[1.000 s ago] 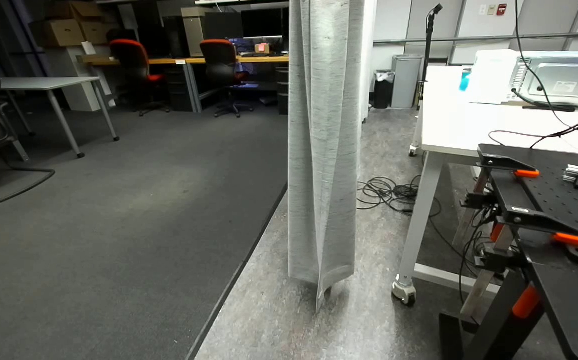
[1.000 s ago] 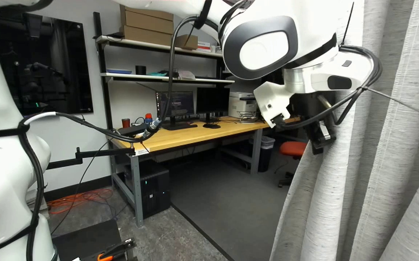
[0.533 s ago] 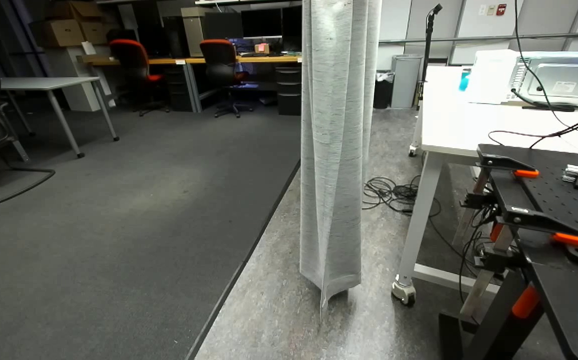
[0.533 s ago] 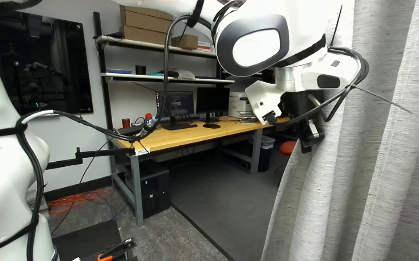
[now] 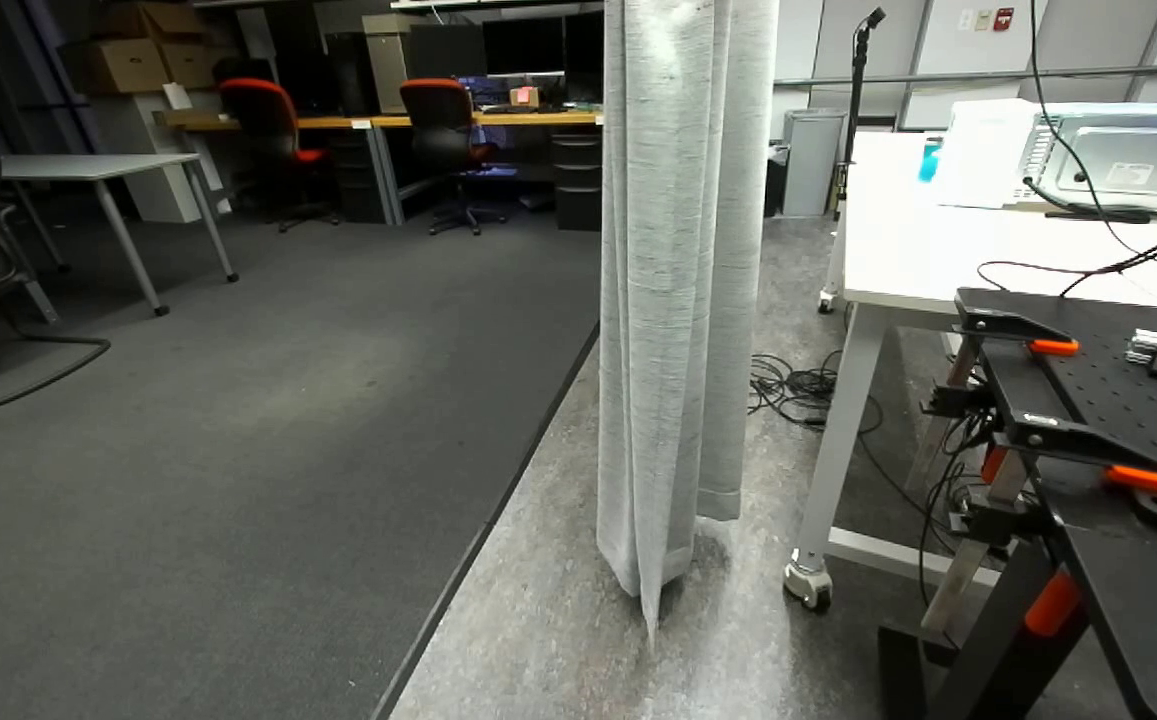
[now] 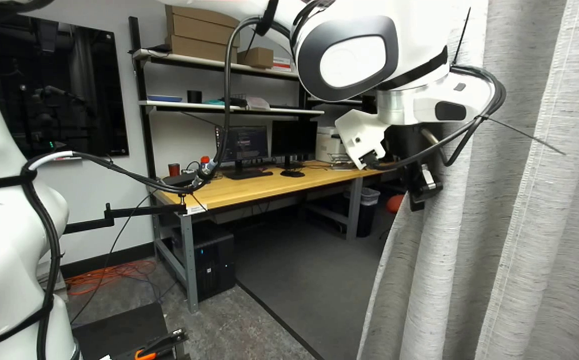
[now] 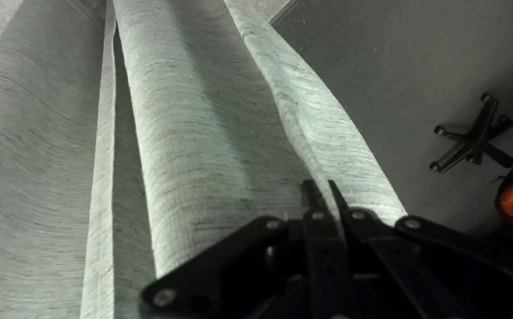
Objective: Pull the curtain to the left, then to the right, then to the left fully
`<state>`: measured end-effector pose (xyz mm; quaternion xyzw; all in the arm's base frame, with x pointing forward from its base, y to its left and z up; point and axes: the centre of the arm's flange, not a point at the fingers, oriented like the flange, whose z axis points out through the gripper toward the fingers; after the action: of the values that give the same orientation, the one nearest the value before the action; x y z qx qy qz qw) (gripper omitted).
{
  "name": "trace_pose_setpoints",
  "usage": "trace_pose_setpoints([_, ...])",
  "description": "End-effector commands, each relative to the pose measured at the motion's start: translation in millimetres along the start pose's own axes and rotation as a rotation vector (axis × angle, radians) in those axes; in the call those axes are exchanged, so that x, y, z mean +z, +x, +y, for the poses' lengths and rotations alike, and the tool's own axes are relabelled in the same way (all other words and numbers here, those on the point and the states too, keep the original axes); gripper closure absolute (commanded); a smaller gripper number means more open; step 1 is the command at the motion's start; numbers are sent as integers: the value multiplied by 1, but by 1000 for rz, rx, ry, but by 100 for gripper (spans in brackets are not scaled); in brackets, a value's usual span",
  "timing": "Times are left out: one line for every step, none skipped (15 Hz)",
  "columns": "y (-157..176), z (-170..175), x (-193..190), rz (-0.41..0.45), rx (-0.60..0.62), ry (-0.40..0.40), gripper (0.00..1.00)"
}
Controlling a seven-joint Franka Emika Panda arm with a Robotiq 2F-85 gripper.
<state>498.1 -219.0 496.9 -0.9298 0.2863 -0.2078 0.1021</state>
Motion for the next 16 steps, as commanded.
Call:
trace_pose_setpoints([-17,12,25,-84,-14,-46,71])
trace_pose_setpoints([-21,14,31,-109,-16,-54,66])
trace_pose_setpoints([-26,17,39,-133,-17,-66,57])
trace_pose_setpoints([-30,20,47,-155,-18,-77,50])
trace_pose_setpoints([-34,22,53,-171,-19,-86,42])
trace_pose_setpoints([-36,24,58,-185,-22,-94,35])
trace_pose_setpoints([-39,25,63,-196,-23,-101,27])
trace_pose_setpoints([-40,26,66,-205,-24,-106,20])
trace_pose_setpoints([-41,27,68,-211,-26,-110,13])
trace_pose_setpoints([-42,28,70,-216,-26,-112,5])
trace_pose_setpoints([-43,28,71,-221,-28,-115,1])
trace_pose_setpoints([-45,28,71,-222,-32,-118,0])
trace_pose_setpoints([-48,28,70,-223,-38,-122,0])
trace_pose_setpoints([-51,28,69,-224,-48,-126,0])
trace_pose_setpoints([-55,28,67,-225,-59,-132,0])
trace_pose_setpoints([-60,26,65,-226,-74,-140,0])
